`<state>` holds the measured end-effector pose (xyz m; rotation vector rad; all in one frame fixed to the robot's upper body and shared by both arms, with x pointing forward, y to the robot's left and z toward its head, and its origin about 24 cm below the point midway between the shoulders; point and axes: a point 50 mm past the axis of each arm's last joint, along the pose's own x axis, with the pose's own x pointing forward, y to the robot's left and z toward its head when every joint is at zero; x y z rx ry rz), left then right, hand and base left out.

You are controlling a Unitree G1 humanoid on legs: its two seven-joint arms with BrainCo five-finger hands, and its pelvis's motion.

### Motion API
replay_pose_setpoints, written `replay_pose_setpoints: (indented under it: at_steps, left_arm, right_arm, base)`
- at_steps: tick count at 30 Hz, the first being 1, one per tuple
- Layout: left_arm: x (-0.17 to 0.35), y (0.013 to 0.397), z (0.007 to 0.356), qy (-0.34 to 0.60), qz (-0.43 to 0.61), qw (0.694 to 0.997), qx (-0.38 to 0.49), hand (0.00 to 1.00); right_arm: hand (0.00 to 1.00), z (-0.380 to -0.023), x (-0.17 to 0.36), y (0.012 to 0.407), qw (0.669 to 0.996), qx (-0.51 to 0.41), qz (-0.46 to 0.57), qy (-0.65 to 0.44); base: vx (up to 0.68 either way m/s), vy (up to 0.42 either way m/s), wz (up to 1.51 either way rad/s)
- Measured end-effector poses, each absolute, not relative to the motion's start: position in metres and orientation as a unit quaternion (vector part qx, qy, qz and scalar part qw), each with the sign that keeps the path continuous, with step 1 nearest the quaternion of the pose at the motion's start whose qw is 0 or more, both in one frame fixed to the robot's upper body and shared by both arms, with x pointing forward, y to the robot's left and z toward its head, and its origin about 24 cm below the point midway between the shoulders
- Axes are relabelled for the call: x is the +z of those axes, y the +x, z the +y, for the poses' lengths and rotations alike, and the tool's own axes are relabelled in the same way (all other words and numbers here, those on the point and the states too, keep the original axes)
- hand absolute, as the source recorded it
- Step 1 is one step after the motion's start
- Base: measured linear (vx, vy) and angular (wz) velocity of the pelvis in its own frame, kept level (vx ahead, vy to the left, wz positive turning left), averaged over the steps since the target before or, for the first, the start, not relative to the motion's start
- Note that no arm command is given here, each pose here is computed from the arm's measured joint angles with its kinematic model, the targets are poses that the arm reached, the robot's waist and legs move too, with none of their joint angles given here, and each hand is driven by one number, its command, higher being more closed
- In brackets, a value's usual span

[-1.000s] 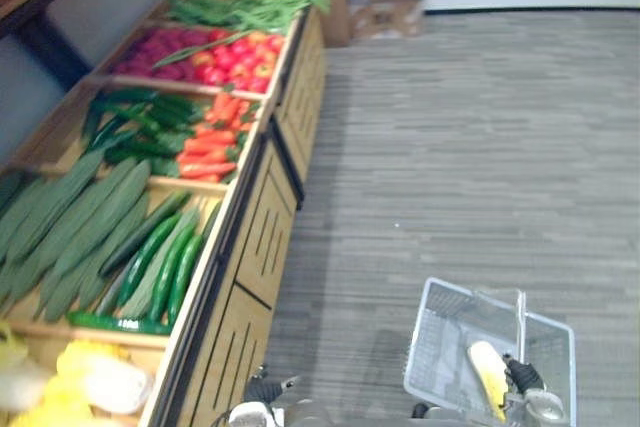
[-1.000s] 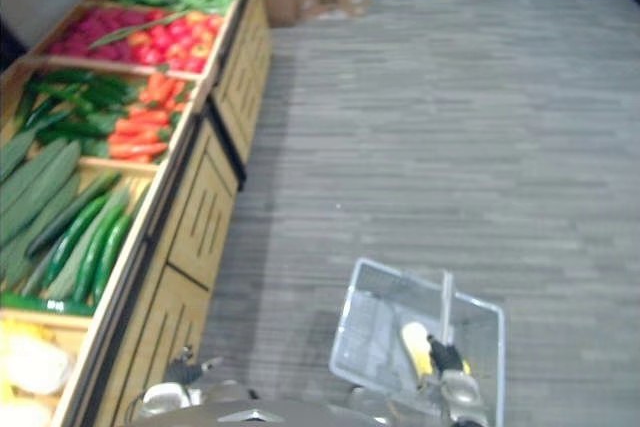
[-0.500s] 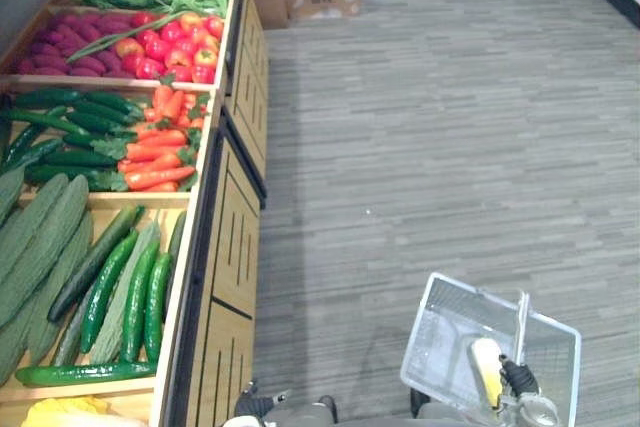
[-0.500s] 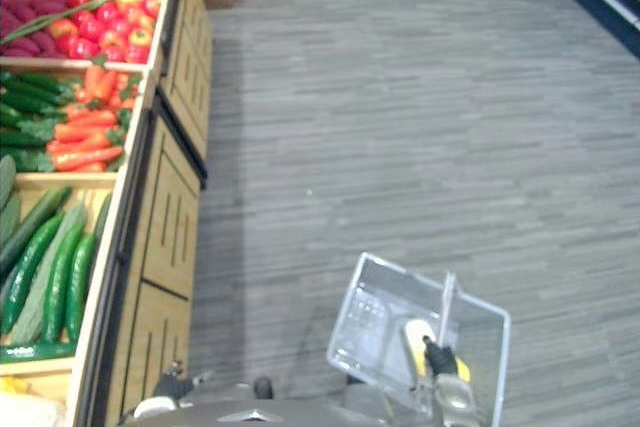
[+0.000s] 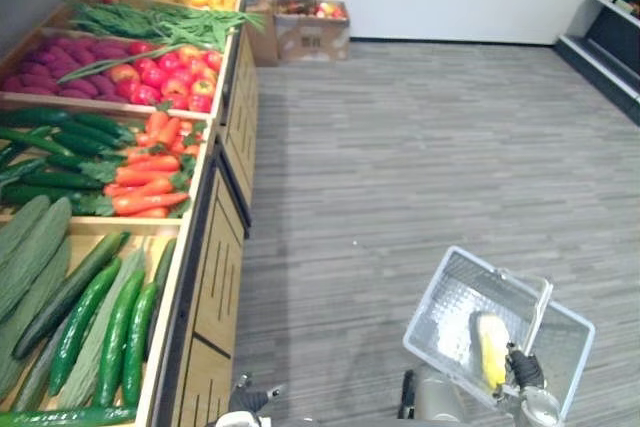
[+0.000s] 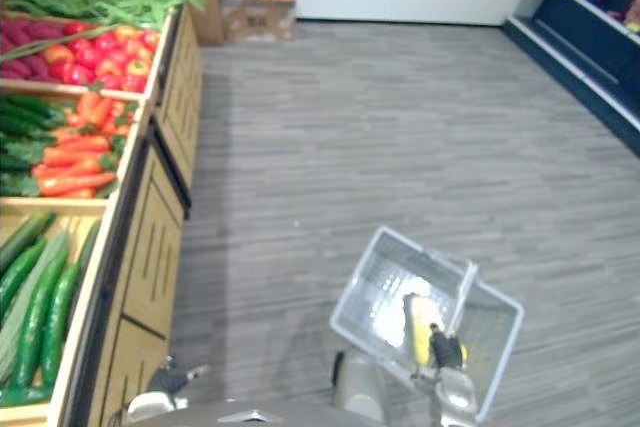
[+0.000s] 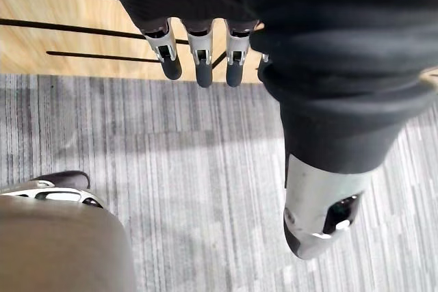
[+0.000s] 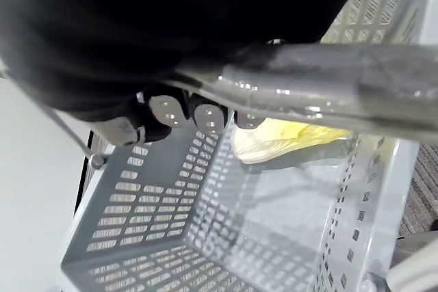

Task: Pick vegetable in the basket

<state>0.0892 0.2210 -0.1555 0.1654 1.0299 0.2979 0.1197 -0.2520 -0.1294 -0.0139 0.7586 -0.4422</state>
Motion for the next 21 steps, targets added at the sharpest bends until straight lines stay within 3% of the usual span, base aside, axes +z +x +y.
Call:
replay_pose_setpoints:
  at_steps: [3,8,15,21]
  left_arm:
    - [-0.155,0.097,0.217,0.058,0.482,0.86,0.157,0.0]
    - [-0.16,0.1,0.177,-0.004,0.484,0.863,0.144,0.0]
    - [-0.155,0.106,0.184,-0.008,0.465,0.871,0.156,0.0]
    - [-0.148,0.118,0.188,-0.003,0.432,0.888,0.16,0.0]
  right_arm:
    - [1.0,-0.253,-0.13,0.118,0.903,-0.22,0.368,-0.003]
    - [1.0,-0.263,-0.131,0.112,0.892,-0.25,0.377,0.01]
    - [1.0,-0.259,-0.137,0.104,0.882,-0.221,0.417,-0.007]
    - [1.0,-0.25,-0.143,0.095,0.876,-0.191,0.443,-0.02]
  base:
    - [0.43,-0.26,0.09]
    - [0.48,-0.302,0.15]
    - [0.43,-0.252,0.27]
    - [0.31,0.013,0.22]
